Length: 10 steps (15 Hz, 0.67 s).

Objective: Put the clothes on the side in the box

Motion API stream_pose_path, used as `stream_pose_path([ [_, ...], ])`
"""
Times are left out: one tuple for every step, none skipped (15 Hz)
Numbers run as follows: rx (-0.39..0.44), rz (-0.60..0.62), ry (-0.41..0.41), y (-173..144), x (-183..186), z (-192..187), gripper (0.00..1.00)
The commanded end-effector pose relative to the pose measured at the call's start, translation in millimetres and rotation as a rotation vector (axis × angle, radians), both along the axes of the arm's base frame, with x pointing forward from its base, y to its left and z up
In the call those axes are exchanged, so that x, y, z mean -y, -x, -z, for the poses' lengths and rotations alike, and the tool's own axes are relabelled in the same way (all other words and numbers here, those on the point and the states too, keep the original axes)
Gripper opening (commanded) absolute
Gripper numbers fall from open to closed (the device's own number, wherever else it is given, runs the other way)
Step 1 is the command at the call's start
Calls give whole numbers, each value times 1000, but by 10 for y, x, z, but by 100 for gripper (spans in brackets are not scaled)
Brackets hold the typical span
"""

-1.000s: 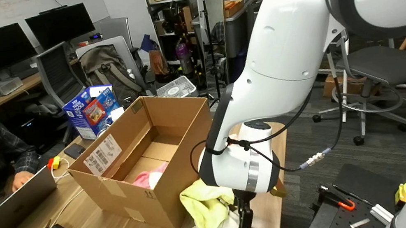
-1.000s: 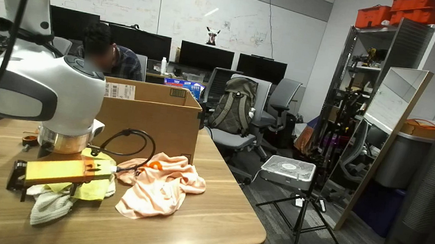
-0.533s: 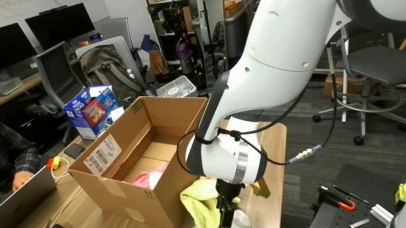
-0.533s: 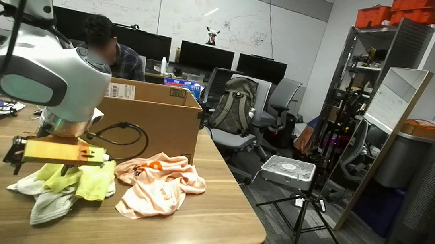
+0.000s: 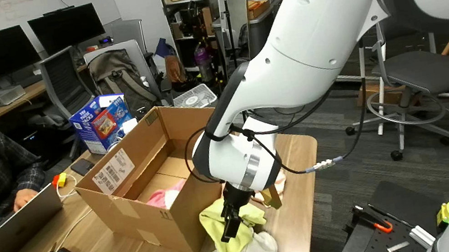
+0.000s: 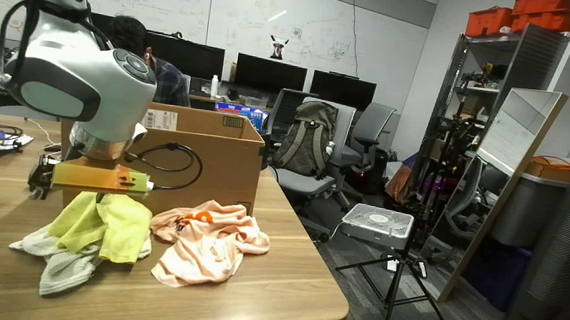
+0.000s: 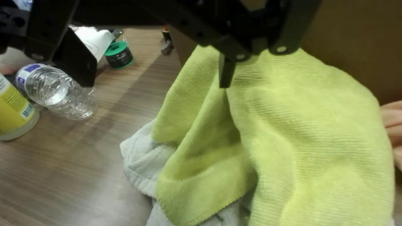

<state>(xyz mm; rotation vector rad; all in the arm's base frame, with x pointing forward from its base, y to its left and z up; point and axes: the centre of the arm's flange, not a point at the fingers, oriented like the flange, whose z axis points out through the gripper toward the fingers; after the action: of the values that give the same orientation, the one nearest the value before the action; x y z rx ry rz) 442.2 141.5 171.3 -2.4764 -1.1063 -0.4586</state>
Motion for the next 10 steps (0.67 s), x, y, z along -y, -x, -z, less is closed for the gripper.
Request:
stream_pose_path([
  [42, -7, -15, -44, 25, -7, 100],
  [46, -11, -10, -41, 34, 4, 100],
  [45, -14, 4, -30, 50, 10, 100],
  [45, -17, 13, -25, 67, 27, 100],
  [44, -18, 20, -24, 83, 51, 100],
  [43, -23, 26, -24, 98, 83, 100],
  [45, -27, 30, -14, 104, 98, 100],
  [47, -32, 32, -14, 101, 123, 100],
  [49, -35, 31, -22, 93, 152, 100],
  [49, -39, 29, -25, 80, 172, 100],
])
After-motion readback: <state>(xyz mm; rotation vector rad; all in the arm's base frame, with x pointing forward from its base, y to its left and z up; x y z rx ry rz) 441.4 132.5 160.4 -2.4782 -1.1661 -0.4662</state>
